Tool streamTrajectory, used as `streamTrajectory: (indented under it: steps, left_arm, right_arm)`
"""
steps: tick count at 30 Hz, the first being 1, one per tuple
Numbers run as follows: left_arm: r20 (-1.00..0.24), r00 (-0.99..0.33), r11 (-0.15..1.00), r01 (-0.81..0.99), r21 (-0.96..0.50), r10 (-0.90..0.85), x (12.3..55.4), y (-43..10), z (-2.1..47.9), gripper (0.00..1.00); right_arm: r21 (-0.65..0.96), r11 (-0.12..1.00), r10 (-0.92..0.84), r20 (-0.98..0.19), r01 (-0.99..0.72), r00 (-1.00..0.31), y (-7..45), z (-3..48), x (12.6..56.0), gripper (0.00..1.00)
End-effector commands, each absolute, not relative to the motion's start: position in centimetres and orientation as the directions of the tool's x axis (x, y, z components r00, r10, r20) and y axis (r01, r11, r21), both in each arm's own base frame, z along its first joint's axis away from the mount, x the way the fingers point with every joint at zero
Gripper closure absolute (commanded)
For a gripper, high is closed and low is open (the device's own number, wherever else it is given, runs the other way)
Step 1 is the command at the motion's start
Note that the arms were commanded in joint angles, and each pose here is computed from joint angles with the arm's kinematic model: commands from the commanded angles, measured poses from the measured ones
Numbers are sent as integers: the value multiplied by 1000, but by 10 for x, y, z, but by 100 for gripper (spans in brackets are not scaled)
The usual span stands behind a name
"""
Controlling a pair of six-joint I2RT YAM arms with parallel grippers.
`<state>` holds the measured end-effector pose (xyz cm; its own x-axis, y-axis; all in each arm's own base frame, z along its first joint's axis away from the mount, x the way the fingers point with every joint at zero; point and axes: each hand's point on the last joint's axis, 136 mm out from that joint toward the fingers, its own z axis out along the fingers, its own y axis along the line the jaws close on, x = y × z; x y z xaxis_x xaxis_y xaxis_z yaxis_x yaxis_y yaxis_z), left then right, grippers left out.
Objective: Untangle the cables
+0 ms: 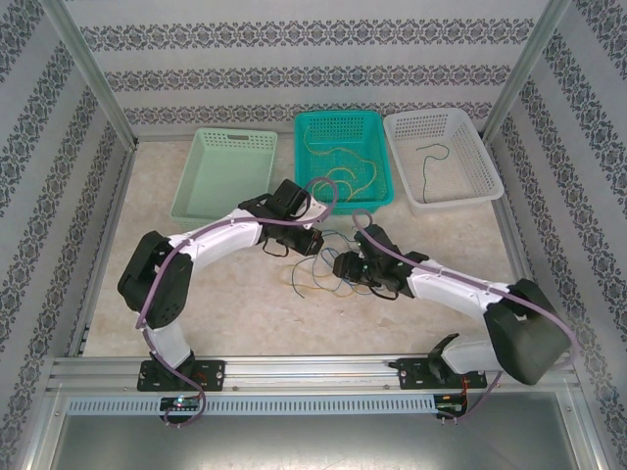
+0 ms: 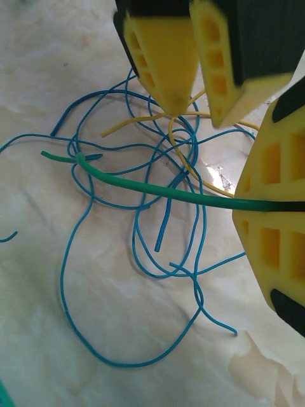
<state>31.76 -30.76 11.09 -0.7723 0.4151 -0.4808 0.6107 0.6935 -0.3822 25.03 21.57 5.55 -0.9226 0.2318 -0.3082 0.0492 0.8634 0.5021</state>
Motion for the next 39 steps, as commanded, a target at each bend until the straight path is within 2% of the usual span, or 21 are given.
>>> streamTrajectory:
  steps: [1, 7, 11, 17, 25, 33, 37, 38, 39]
  left_arm:
    - [-529, -748, 699, 624, -351, 401, 321, -304, 139, 92]
    - [-583, -739, 716, 603, -351, 337, 327, -294, 161, 93]
    - [-629, -728, 748, 572, -337, 273, 336, -278, 179, 93]
    - [-713, -671, 809, 525, -264, 203, 348, -244, 213, 93]
    - [-760, -623, 889, 436, -140, 185, 355, -203, 229, 93]
    - [-828, -561, 929, 319, -188, 25, 358, -182, 250, 95]
    - [-878, -473, 938, 268, -220, -71, 356, -169, 268, 94]
    - [-887, -456, 938, 271, -215, -72, 355, -168, 273, 94]
    - [-891, -451, 939, 277, -203, -59, 354, -167, 275, 94]
  right_arm:
    - [451, 887, 246, -283, 98, -927, 211, 39, 254, 58]
    - [350, 915, 294, -231, 203, -927, 189, 4, 244, 81]
    - [306, 920, 312, -200, 243, -929, 179, -10, 235, 89]
    - [261, 927, 323, -188, 269, -928, 168, -21, 227, 92]
    - [241, 921, 355, -197, 306, -914, 155, -24, 224, 96]
    - [268, 919, 349, -214, 289, -912, 157, -15, 228, 97]
    - [262, 925, 334, -218, 274, -917, 159, -12, 230, 97]
    - [273, 924, 332, -225, 268, -916, 161, -9, 232, 96]
    - [288, 922, 331, -235, 260, -914, 163, -6, 234, 90]
